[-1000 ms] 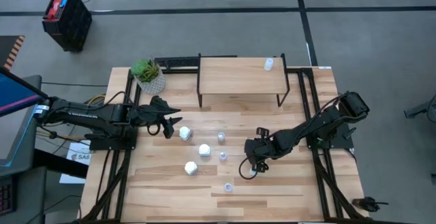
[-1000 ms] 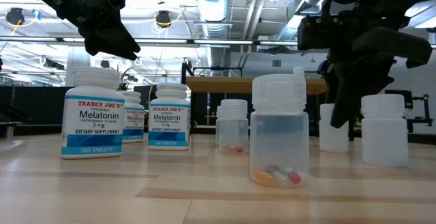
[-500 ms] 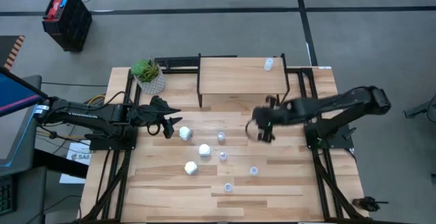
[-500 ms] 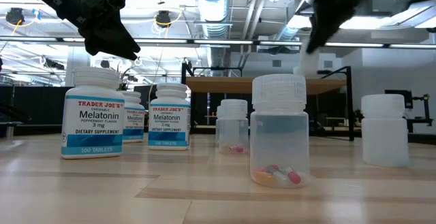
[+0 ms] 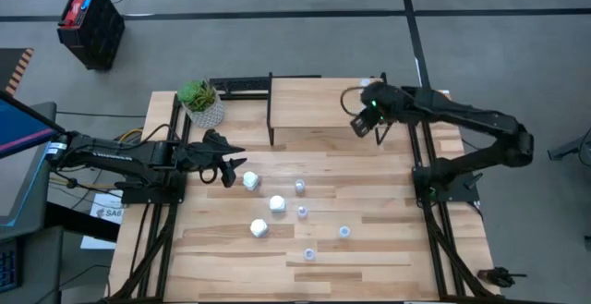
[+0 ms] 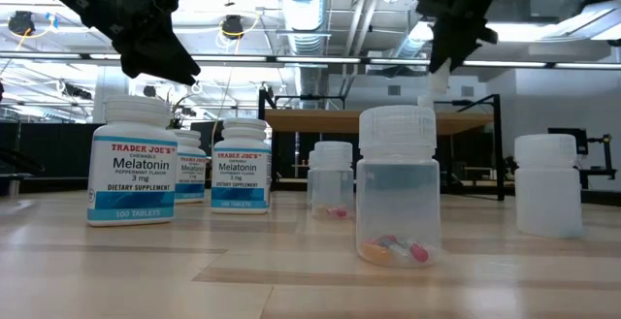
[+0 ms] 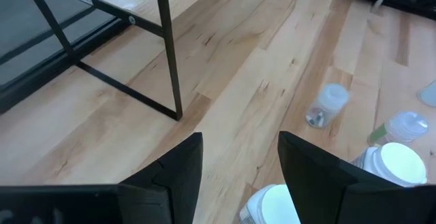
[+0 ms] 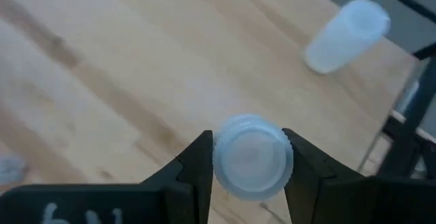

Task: Pick and place medicine bottles onto shelf by color
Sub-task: Put the top small white pill bottle on the shelf aligned with the other small white pill bottle

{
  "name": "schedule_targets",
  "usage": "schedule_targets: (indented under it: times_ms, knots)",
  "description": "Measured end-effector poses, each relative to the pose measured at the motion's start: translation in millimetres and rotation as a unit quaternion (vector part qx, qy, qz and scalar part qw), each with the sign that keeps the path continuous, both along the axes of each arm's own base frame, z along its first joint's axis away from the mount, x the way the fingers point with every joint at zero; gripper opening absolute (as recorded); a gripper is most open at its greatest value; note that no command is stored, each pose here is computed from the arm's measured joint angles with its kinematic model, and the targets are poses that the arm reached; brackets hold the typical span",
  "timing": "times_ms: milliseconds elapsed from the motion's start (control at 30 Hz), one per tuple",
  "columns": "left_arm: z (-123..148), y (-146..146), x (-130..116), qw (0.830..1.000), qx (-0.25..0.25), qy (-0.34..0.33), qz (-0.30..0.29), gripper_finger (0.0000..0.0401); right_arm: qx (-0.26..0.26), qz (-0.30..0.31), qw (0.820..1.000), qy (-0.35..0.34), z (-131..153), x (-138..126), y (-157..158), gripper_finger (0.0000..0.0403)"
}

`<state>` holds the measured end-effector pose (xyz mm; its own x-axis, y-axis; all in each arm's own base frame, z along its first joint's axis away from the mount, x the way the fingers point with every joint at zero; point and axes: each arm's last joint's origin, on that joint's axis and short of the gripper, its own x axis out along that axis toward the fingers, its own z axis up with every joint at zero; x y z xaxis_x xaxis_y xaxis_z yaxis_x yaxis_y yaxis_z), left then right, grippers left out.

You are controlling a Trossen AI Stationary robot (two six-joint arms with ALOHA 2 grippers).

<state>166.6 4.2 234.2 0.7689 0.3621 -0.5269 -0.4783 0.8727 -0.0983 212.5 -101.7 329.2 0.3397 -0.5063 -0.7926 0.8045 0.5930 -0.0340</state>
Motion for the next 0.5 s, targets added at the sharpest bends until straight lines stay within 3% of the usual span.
schedule_targets:
  times_ms: [300, 500]
  knots:
    - [0.3, 0.0, 0.2, 1.0, 0.0, -0.002, 0.0, 0.0178, 0.035, -0.041, 0.998, 0.032, -10.4, 14.2, -41.4, 0.015]
    - [0.1, 0.0, 0.0, 1.0, 0.0, -0.001, 0.001, 0.0178, 0.054, -0.051, 0.995, 0.071, -20.4, 18.3, -52.9, 0.015]
